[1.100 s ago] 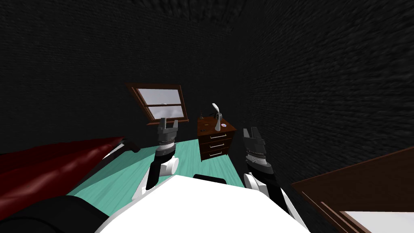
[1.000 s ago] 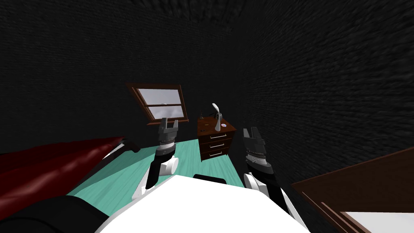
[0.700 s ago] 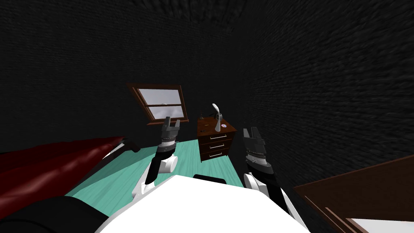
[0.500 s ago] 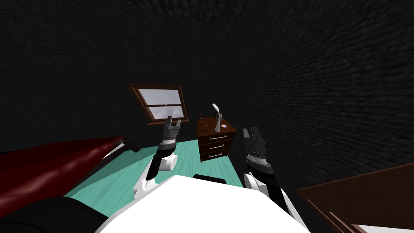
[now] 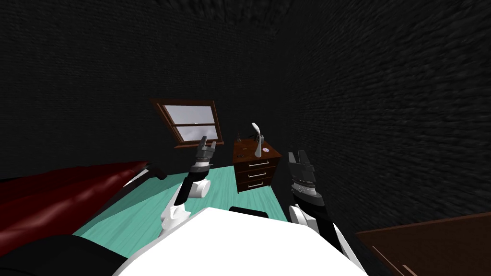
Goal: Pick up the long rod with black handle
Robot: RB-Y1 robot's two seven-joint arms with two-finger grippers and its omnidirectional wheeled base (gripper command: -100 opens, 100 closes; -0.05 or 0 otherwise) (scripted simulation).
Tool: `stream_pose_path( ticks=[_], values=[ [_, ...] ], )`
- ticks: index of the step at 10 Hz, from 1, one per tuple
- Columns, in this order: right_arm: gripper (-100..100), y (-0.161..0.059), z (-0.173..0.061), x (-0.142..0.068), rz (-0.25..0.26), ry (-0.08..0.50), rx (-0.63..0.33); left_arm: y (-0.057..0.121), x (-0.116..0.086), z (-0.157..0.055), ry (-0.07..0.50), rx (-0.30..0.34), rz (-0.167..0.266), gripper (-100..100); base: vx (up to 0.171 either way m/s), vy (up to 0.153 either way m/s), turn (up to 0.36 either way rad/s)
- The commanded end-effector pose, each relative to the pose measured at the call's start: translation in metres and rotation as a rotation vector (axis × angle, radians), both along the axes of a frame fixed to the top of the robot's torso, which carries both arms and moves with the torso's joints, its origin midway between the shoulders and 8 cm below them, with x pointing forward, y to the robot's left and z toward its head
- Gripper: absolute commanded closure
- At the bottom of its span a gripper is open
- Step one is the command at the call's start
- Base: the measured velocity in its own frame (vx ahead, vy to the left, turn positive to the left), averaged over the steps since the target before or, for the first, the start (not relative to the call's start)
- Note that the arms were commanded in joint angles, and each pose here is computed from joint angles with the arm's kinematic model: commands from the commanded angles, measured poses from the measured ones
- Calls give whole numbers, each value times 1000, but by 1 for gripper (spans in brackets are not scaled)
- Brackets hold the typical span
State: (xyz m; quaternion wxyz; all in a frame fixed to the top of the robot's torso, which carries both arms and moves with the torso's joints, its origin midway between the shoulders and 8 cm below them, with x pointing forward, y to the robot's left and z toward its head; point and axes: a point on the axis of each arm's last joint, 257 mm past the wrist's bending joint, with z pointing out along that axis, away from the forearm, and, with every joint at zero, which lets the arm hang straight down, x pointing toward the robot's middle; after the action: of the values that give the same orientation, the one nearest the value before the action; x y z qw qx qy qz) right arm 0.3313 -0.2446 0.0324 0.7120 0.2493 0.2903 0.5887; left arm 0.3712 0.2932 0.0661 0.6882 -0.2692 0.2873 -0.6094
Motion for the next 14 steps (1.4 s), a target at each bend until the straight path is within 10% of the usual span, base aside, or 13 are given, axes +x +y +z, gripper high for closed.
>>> stream_pose_path(
  ticks=[1,14],
  values=[
    [0,0,0,0,0,0,0,3,10,-5,35,-11,-2,-100,39,-23,15],
    [0,0,0,0,0,0,0,25,82,-26,262,-145,-72,-100,40,-27,23]
  ],
)
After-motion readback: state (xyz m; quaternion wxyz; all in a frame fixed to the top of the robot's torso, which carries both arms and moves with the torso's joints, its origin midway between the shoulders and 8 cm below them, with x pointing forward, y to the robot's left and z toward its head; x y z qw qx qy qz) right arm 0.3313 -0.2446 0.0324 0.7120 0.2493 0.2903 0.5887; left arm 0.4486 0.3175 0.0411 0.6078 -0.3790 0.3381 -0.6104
